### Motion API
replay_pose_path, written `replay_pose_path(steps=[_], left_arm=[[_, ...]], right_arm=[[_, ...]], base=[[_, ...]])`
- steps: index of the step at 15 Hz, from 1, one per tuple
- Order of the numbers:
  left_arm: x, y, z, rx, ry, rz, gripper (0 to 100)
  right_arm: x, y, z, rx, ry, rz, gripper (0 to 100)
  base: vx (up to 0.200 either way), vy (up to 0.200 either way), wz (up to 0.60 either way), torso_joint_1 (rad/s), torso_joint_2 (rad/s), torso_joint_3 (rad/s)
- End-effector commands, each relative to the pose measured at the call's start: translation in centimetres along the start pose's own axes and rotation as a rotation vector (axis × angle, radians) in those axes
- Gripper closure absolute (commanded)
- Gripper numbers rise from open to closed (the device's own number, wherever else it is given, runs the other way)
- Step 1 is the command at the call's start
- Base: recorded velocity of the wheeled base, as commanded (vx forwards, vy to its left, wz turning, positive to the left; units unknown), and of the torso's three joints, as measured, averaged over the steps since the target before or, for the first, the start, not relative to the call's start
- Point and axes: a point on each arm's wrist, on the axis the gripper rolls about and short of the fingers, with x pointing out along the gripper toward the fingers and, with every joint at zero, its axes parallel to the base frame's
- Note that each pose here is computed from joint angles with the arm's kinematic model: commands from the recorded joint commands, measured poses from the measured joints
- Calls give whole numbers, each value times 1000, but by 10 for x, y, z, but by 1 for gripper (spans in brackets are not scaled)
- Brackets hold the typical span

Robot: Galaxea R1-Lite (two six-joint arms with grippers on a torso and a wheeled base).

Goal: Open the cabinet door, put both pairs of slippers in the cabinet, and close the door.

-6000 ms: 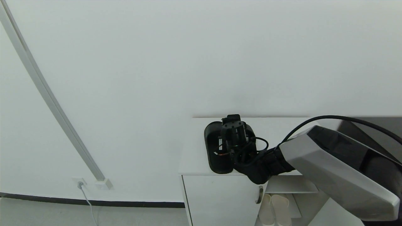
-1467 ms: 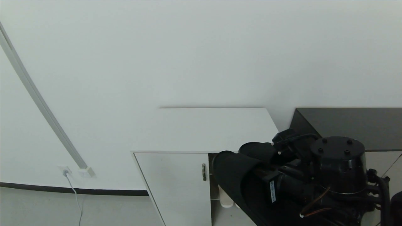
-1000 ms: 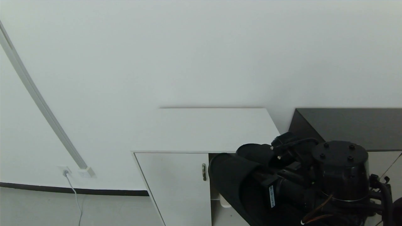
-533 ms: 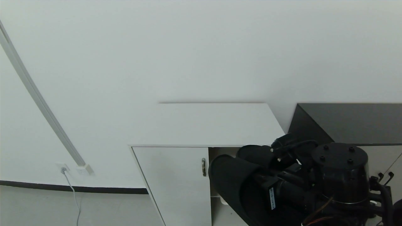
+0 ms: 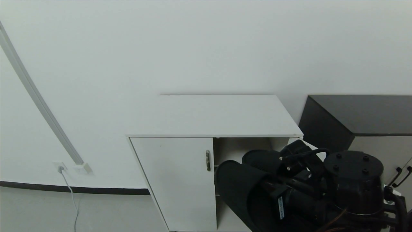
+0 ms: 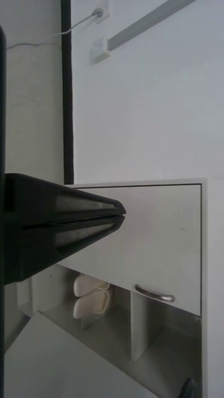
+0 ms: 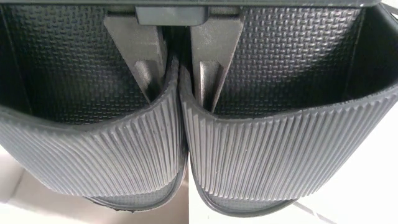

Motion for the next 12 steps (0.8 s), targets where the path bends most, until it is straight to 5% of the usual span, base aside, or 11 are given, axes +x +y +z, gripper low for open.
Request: replay_pose_path(steps=[1,12], left_arm=[[0,0,0,0,1,1,100],[0,0,0,1,1,2,100]], right_arm=[[0,0,-1,-1,4,0,100],[2,0,-7,-7,28,1,100]], base=[[0,0,0,-222,549,320],[0,0,0,-197,518,317]])
